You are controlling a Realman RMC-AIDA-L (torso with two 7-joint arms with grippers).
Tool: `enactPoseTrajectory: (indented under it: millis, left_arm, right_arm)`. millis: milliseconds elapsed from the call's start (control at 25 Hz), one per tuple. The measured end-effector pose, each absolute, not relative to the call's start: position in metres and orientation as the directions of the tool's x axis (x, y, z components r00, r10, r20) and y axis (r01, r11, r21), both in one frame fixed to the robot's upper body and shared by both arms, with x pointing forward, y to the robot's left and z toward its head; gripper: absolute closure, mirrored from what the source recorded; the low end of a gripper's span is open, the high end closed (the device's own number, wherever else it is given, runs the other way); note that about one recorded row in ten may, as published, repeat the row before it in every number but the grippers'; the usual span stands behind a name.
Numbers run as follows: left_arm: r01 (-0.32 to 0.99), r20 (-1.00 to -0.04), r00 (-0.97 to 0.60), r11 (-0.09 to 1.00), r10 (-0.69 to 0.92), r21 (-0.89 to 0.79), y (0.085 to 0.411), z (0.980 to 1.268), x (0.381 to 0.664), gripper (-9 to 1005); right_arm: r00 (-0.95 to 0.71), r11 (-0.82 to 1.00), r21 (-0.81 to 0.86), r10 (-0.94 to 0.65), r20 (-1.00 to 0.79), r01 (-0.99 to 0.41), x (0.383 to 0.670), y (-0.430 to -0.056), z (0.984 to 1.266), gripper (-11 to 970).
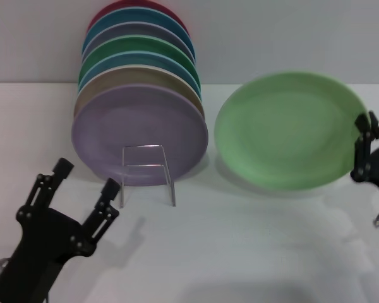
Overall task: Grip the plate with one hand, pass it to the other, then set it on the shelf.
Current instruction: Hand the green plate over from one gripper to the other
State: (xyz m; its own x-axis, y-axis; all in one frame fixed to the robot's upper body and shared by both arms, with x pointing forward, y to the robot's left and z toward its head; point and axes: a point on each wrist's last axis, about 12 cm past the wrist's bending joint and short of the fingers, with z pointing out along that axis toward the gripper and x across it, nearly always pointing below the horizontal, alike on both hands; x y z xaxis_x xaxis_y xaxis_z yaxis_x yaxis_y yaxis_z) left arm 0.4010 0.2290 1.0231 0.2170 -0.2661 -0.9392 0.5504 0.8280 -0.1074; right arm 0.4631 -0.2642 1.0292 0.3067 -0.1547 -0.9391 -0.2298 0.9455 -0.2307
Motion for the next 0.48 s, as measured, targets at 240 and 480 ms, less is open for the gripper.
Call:
enactPoseTrajectory:
  millis: [240,480]
  left_arm:
    - [0.561,-0.952,0.196,0.823,-0.236,-0.089,0.217,1.021,0.403,162]
    - [0.564,-0.970,0.162,0.824,-0.181,-0.060,0.204,1.016,0.410,162]
  right_arm:
    - [0.314,0.942,-0.209,-0.121,-0.942,-0.263,0.437,-0.247,1.026,934]
    - [0.329,0.932,-0.270,-0.184,-0.926,-0.241,0.415,-0.219,1.025,933]
